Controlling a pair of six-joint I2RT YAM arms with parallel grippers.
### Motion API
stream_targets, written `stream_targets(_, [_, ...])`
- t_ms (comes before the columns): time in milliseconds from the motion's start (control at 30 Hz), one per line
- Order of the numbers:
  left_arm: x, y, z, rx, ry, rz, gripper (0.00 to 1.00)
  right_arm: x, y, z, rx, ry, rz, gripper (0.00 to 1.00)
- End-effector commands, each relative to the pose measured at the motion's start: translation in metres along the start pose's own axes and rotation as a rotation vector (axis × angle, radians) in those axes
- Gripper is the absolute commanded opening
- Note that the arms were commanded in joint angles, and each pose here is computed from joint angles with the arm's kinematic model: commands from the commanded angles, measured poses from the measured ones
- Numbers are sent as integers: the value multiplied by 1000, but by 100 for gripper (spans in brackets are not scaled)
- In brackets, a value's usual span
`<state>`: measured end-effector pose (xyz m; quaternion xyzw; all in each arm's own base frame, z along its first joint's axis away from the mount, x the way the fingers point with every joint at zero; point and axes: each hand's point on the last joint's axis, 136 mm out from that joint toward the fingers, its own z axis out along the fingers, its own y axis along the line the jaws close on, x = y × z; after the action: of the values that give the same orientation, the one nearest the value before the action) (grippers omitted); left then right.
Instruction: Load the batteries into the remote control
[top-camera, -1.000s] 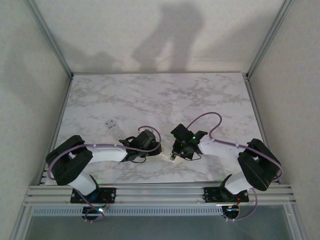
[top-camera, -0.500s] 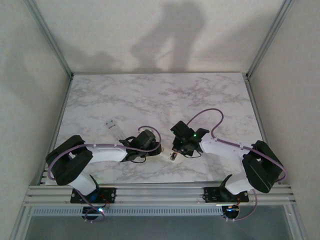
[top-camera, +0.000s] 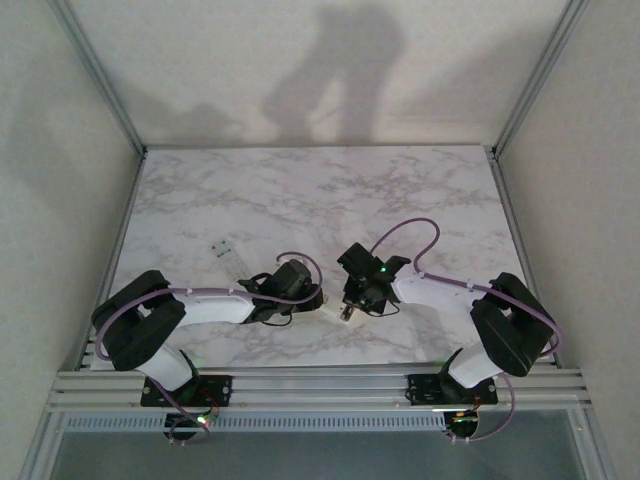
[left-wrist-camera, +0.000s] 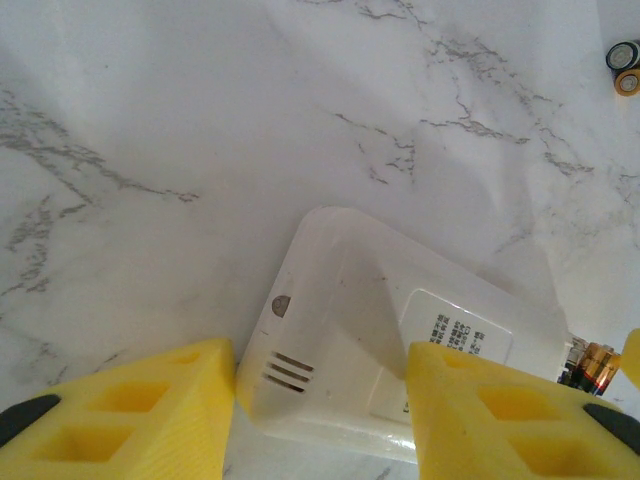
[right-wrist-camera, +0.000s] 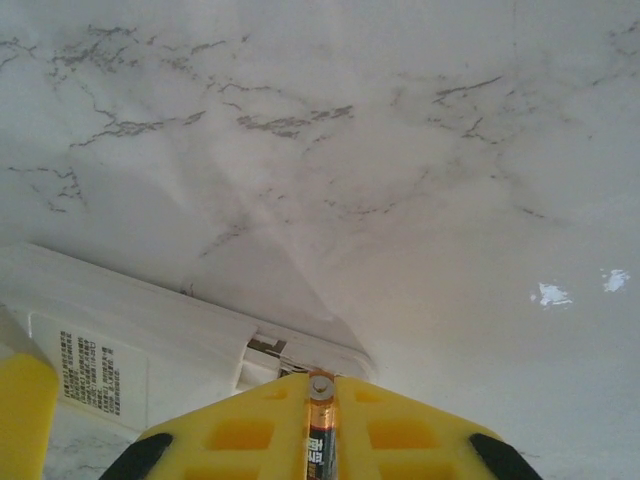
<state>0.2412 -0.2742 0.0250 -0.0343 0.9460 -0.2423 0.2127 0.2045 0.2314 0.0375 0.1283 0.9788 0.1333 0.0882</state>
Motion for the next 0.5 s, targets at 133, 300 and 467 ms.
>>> stream_targets(133, [17, -14, 4, 55, 59, 15, 48, 8, -4, 1, 25, 23, -37, 13])
stream_targets(300, [17, -12, 5, 51, 58, 15, 48, 13, -7, 5, 39, 37, -45, 13])
stream_targets(467, [18, -12, 4, 52, 59, 14, 48, 17, -9, 9, 51, 46, -55, 12])
